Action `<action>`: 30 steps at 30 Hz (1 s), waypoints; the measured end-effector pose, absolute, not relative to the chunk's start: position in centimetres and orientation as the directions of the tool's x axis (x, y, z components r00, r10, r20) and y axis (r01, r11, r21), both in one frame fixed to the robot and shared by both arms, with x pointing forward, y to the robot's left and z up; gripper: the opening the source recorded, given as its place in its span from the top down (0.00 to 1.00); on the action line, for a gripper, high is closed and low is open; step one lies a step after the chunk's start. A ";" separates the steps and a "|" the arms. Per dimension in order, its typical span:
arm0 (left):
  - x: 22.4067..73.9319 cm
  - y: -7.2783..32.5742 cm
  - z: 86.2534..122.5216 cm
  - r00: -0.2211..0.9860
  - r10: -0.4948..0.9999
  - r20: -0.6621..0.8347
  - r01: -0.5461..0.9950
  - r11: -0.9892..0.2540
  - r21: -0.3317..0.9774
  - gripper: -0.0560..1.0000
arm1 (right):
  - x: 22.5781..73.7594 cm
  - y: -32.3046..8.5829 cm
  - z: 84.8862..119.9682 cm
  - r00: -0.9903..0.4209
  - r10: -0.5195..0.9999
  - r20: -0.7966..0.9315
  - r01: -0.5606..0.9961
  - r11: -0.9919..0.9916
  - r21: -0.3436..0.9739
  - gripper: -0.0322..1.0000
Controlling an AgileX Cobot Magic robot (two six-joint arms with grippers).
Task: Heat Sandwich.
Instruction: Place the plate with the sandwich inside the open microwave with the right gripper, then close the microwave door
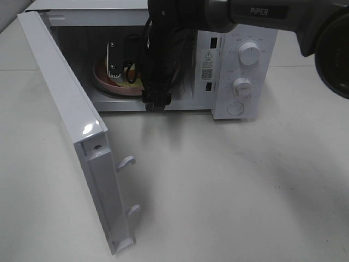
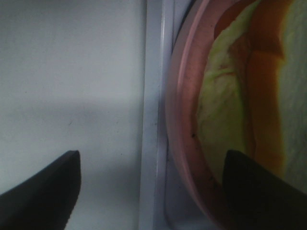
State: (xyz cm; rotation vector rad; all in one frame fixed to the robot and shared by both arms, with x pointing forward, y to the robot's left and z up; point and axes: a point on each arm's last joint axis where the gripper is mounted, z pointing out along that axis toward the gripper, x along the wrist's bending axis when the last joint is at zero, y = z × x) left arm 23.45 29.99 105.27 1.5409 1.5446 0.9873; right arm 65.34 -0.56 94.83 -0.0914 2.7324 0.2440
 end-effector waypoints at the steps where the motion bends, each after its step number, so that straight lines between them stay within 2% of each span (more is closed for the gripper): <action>1: 23.5 30.0 105.3 -0.016 1.000 0.022 0.439 -0.013 0.898 0.02 | 65.0 -0.8 95.2 -0.919 -0.029 -0.393 -0.100 0.982 0.159 0.21; 30: 23.5 30.0 105.3 -0.016 1.000 0.022 0.439 -0.013 0.898 0.02 | 58.0 -5.7 97.3 -0.941 -0.055 -0.335 -0.102 0.987 0.124 0.23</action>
